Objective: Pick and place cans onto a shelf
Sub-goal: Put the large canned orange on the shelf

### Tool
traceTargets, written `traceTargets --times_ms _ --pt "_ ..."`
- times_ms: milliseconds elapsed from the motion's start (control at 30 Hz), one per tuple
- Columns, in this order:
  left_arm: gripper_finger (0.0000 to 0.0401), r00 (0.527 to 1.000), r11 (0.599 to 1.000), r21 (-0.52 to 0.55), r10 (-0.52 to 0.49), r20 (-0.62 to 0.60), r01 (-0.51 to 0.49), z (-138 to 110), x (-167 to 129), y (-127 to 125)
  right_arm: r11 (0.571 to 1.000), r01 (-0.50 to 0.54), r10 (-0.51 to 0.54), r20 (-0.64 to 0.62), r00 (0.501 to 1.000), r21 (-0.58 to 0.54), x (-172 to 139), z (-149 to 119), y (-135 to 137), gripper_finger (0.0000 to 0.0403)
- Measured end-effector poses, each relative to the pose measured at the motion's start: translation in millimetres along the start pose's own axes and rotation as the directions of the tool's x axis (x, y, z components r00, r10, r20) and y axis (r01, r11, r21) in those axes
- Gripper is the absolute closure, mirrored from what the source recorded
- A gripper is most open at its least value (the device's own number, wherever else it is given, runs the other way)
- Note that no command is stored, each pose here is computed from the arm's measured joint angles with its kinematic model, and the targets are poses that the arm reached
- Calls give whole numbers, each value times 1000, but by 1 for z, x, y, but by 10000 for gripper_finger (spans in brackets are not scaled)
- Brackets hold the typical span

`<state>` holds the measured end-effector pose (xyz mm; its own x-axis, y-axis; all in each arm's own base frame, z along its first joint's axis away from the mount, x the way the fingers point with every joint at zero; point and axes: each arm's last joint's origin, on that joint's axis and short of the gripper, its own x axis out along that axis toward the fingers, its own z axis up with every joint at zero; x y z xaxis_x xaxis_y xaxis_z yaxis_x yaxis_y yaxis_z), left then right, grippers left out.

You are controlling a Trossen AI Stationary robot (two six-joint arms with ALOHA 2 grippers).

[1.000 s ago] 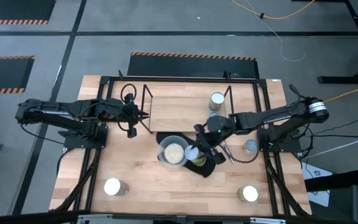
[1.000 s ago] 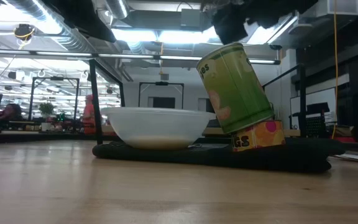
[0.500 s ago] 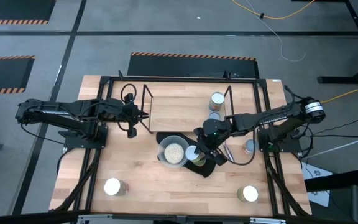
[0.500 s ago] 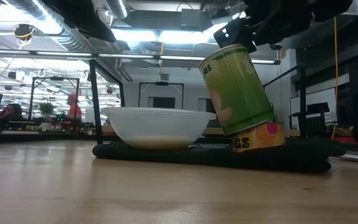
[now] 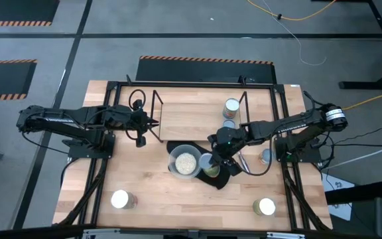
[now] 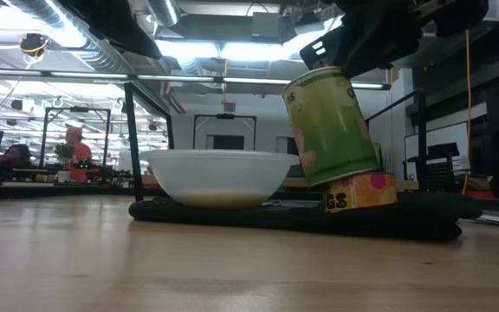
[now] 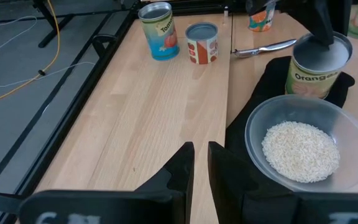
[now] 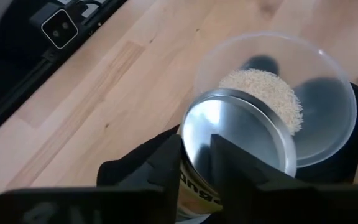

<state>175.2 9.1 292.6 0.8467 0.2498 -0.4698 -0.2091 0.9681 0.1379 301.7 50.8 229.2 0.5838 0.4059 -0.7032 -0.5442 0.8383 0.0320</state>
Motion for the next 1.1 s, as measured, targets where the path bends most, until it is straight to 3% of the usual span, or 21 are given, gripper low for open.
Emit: traceTargets --times_ms 633,1100 --pt "361 1000 1000 0 0 0 0 0 0 0 995 -93 93 -8 996 25 -1 -3 4 396" --pt "361 1000 1000 0 0 0 0 0 0 0 995 -86 86 -11 996 47 -3 1 3 400"
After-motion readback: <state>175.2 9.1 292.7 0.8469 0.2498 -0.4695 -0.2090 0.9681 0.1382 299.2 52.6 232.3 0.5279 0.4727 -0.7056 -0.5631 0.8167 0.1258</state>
